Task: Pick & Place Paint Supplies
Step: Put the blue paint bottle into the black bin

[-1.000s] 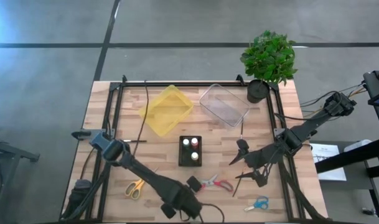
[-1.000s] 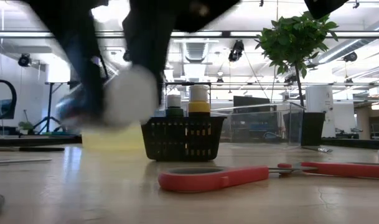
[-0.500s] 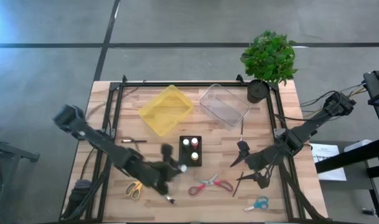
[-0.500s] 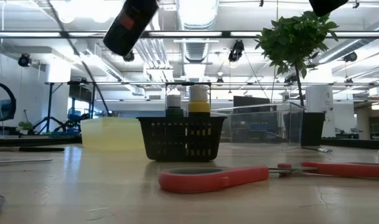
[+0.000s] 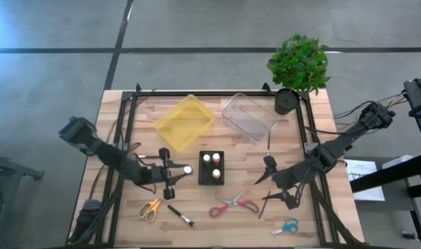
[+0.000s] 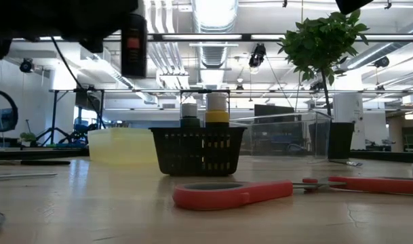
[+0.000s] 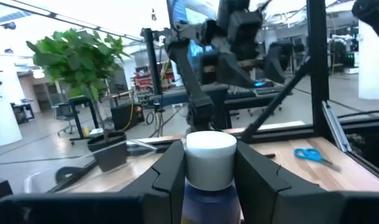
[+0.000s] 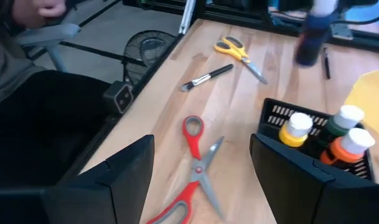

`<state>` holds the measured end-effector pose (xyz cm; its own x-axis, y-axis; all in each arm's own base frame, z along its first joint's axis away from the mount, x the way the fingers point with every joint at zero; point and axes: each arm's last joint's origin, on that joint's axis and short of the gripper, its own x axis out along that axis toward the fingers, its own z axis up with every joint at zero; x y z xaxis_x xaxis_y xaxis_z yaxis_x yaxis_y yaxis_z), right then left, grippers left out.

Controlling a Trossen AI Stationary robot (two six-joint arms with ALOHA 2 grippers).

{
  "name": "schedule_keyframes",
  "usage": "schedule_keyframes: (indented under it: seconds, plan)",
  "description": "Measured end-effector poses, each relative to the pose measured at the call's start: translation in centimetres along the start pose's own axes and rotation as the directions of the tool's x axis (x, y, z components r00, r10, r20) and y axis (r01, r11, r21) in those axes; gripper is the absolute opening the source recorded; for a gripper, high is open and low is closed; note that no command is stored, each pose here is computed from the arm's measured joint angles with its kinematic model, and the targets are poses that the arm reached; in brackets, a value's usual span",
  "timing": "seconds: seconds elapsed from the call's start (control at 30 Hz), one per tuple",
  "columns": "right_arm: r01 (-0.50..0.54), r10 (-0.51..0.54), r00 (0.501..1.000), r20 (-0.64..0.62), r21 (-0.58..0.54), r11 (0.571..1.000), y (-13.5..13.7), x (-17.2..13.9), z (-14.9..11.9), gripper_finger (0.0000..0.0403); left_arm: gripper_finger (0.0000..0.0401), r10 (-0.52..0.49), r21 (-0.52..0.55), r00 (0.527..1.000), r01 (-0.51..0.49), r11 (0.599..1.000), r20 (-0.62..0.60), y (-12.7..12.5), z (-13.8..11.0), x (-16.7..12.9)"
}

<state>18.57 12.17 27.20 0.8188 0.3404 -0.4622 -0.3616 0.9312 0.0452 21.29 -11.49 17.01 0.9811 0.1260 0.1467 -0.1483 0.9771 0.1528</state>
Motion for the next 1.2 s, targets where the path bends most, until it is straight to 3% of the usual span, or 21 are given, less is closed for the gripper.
schedule_keyframes:
  seconds: [0.13,0.27,0.43,1.2]
  plan:
    - [0.009,-0.008,1.000,0.003,-0.024,1.000,0.0,0.0,0.0,0.0263,0.0108,0.050,-0.025,0.998,-0.049,0.998,0.027,-1.2,-0.8,1.4]
    - [0.022,-0.022,1.000,0.009,-0.038,0.999,-0.1,0.0,0.0,0.0263,0.0108,0.109,-0.096,0.994,-0.111,0.989,-0.024,-1.5,-2.0,1.8]
    - [0.023,-0.022,1.000,0.010,-0.053,0.998,-0.1,0.1,-0.2,0.0263,0.0108,0.122,-0.150,0.993,-0.122,0.981,-0.009,-1.9,-1.5,2.4]
    - [0.024,-0.023,1.000,0.021,-0.052,0.998,-0.1,0.3,-0.5,0.0263,0.0108,0.206,-0.164,0.973,-0.222,0.961,-0.108,-3.9,-5.7,4.6]
